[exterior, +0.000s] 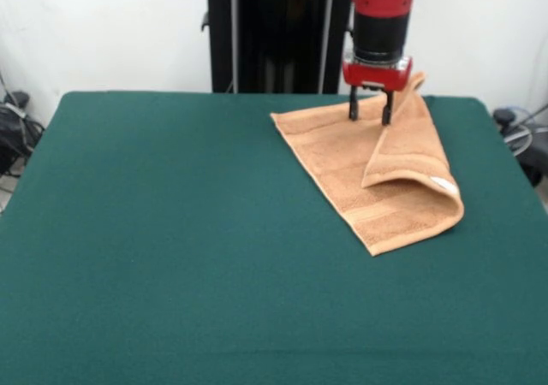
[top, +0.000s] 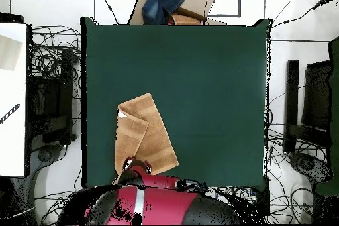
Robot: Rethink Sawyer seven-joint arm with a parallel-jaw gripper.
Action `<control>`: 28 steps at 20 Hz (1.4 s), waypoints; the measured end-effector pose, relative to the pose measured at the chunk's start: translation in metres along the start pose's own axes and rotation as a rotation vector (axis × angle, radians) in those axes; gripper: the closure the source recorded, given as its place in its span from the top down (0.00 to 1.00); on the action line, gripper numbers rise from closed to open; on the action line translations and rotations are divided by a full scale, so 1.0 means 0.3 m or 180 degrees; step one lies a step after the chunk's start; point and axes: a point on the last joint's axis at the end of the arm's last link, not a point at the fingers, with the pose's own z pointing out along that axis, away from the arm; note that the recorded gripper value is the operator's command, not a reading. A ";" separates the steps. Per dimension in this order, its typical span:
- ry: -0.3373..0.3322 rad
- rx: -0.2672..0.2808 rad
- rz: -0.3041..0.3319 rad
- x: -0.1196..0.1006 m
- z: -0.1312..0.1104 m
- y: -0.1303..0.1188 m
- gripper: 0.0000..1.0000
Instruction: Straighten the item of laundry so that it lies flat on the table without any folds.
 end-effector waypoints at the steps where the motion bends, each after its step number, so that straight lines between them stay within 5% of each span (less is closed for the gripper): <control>1: -0.0006 -0.0031 0.0008 -0.009 -0.003 -0.001 1.00; 14: -0.0011 -0.0162 0.0101 -0.052 -0.011 -0.030 1.00; 28: 0.0133 -0.0162 0.0030 0.012 0.046 -0.013 1.00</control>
